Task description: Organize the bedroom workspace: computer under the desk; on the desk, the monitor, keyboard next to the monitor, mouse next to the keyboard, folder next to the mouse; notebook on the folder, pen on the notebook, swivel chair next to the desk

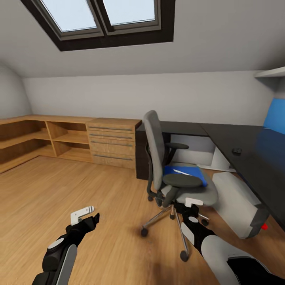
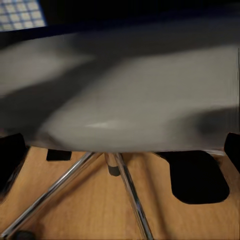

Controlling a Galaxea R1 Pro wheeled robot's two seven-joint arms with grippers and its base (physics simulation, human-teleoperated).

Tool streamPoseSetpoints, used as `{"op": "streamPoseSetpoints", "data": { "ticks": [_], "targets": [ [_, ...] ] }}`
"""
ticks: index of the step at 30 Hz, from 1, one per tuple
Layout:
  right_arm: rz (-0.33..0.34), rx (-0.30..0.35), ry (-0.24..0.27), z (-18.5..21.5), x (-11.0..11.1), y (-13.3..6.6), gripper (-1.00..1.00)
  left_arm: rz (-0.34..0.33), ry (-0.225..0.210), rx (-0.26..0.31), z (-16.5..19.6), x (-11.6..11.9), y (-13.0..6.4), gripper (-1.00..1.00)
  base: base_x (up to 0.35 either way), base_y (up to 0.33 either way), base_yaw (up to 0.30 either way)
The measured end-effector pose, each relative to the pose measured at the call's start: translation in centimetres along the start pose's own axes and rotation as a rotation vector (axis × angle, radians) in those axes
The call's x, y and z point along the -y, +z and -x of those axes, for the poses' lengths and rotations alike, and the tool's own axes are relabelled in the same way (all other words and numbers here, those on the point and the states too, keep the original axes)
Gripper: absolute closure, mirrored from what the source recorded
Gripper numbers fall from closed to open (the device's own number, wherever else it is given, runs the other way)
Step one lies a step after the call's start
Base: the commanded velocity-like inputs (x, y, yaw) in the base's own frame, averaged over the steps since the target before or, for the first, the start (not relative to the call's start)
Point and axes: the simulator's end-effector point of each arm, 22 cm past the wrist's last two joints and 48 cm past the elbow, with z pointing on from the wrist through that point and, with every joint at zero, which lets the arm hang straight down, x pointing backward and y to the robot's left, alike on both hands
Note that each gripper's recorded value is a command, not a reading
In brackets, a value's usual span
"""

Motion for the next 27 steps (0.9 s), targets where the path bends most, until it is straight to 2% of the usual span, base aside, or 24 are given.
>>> {"op": "streamPoseSetpoints", "data": {
  "ticks": [12, 22, 27],
  "targets": [
    [0.0, 0.001, 0.001, 0.1, 0.0, 0.0, -1.0, -0.001, 0.0, 0.001, 0.0, 0.0, 0.0, -1.0, -0.166, 0.016, -0.006],
    [-0.007, 0.008, 0.01, 0.4, 0.4, 0.0, -1.0, -0.004, 0.001, 0.007, 0.2, 0.2, -0.1, -1.0, -0.009, 0.001, -0.21],
    [0.0, 0.046, 0.021, 1.2, 0.3, 0.0, -1.0, -0.005, 0.002, 0.008, 0.3, 0.2, -0.1, -1.0, 0.0, 0.0, -0.105]
  ]
}}
